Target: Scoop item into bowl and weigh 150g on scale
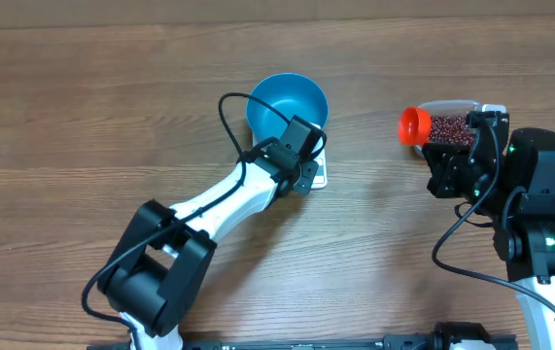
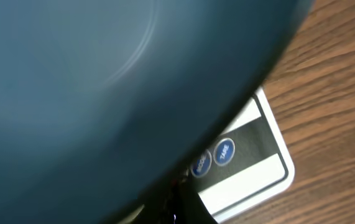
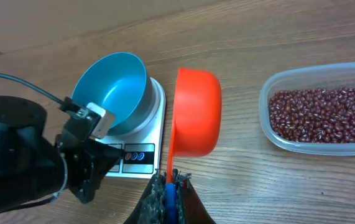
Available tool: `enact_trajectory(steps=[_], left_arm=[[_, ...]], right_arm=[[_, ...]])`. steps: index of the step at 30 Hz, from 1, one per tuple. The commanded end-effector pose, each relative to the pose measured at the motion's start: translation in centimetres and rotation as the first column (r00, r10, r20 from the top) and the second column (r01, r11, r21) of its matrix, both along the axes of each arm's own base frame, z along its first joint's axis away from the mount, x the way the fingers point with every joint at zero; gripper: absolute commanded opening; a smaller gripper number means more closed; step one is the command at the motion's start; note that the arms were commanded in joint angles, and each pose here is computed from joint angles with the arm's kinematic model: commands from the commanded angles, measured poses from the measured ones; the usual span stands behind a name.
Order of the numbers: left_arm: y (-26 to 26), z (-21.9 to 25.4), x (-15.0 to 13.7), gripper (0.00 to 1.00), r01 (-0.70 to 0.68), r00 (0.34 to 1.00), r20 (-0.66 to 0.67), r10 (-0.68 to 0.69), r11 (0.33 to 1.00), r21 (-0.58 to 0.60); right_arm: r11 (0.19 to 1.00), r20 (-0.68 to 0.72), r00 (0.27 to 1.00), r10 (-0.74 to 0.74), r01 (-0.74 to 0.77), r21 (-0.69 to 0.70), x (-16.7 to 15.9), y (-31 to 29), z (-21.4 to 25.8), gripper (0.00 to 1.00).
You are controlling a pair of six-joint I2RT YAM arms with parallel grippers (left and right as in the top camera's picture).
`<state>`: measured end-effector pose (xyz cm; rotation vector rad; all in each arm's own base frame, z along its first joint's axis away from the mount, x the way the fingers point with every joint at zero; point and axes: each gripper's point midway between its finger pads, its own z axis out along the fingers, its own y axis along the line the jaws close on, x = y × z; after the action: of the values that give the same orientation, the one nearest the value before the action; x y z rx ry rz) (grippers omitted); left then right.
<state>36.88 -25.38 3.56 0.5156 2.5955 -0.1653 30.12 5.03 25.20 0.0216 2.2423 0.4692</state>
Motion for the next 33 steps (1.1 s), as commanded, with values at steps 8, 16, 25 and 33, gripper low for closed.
enact_trajectory(steps=[8, 16, 25, 33], left_arm=[[-0.4, -0.3, 0.2, 0.04, 0.032, 0.999, 0.010, -0.032, 0.999, -0.002], [-0.4, -0.8, 0.1, 0.04, 0.033, 0.999, 0.001, -0.033, 0.999, 0.005], [-0.1, -3.0, -0.5, 0.04, 0.036, 0.998, -0.046, -0.034, 0.999, 0.037], [-0.1, -2.9, -0.4, 0.04, 0.034, 0.999, -0.042, -0.033, 0.999, 0.038]], right_arm=[[1.000, 0.030, 1.000, 0.006, -0.005, -0.007, 0.1, -0.1, 1.2, 0.03], [1.000, 0.028, 1.000, 0.006, -0.006, -0.007, 0.1, -0.1, 1.2, 0.03], [1.000, 0.019, 1.000, 0.006, -0.005, -0.007, -0.1, -0.1, 1.0, 0.03], [1.000, 0.017, 1.000, 0.006, -0.006, -0.006, -0.1, -0.1, 1.0, 0.03]])
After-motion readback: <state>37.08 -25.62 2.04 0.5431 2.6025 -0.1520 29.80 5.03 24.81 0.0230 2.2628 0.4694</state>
